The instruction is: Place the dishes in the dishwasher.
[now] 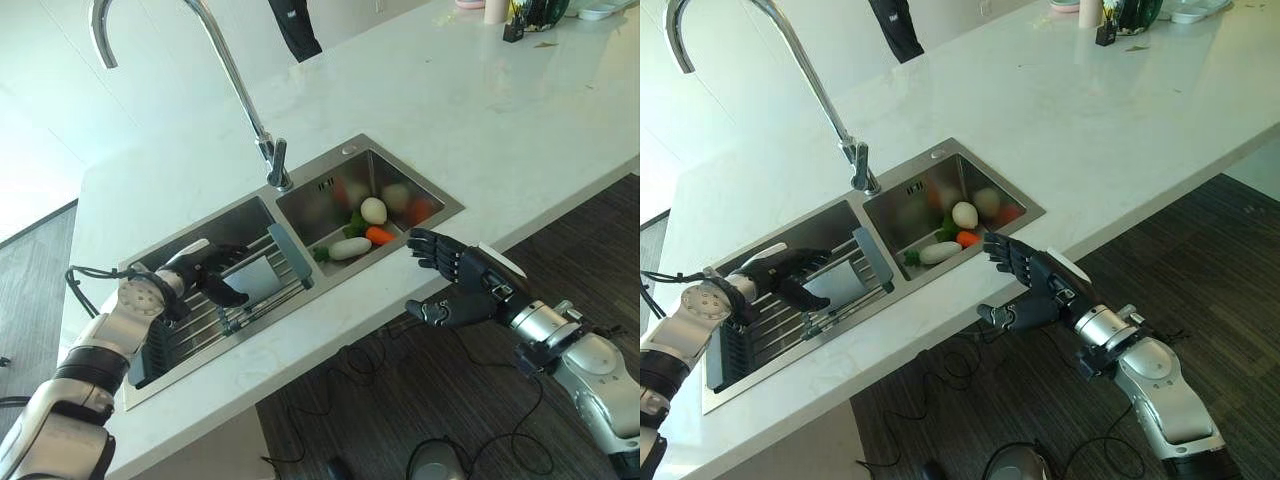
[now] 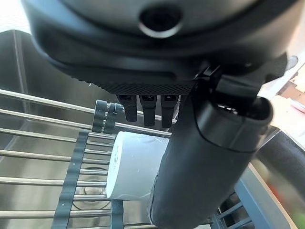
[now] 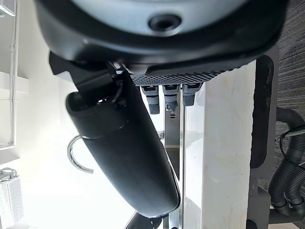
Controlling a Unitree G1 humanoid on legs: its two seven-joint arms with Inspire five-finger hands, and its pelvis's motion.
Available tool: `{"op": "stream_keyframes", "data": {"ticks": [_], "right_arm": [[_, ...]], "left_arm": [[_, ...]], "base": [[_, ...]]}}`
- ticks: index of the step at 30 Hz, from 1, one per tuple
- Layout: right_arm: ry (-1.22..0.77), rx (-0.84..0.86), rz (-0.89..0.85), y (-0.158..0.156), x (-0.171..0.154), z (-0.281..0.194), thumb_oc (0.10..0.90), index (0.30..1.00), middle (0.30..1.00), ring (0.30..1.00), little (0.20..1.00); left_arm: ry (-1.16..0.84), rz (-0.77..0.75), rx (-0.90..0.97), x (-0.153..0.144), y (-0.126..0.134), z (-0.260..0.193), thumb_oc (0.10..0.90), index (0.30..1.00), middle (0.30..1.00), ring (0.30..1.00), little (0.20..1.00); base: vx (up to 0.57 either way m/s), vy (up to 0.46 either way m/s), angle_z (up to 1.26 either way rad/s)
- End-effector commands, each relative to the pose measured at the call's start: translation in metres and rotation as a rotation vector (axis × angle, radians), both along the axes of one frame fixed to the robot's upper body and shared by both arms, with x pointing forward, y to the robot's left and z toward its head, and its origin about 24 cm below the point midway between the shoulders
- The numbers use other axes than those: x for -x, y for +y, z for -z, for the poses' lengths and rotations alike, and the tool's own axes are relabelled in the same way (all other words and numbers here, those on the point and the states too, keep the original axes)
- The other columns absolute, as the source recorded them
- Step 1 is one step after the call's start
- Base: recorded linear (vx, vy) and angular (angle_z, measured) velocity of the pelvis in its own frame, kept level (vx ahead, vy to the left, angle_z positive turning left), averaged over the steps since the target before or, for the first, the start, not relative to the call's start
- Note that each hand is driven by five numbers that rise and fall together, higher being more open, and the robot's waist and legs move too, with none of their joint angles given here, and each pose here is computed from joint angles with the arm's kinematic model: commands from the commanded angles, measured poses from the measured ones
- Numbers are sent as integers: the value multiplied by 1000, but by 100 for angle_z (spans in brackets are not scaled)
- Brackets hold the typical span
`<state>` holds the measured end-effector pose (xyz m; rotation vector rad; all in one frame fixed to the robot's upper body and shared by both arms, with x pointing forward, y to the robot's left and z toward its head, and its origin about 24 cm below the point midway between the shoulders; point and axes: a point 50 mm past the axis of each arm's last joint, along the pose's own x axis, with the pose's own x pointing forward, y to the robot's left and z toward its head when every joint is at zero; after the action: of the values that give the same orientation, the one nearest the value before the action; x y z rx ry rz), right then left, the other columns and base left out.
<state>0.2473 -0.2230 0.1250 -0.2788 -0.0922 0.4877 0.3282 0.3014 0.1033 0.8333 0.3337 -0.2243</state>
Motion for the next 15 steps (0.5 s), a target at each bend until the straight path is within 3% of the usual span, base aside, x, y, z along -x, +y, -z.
{"op": "stream_keyframes", "data": {"ticks": [1,15], "right_arm": [[-305,-72,-92,15,-10,-61,800,900,900,900,900],[-304,-75,-94,17,-9,-60,800,900,900,900,900]], "left_arm": [[-187,-20,-25,-22,2,-58,800,900,900,900,900],[-137,-76,-42,-20,13,-47,800,900,900,900,900]], "base": [[16,-3,-3],[0,0,0]]}}
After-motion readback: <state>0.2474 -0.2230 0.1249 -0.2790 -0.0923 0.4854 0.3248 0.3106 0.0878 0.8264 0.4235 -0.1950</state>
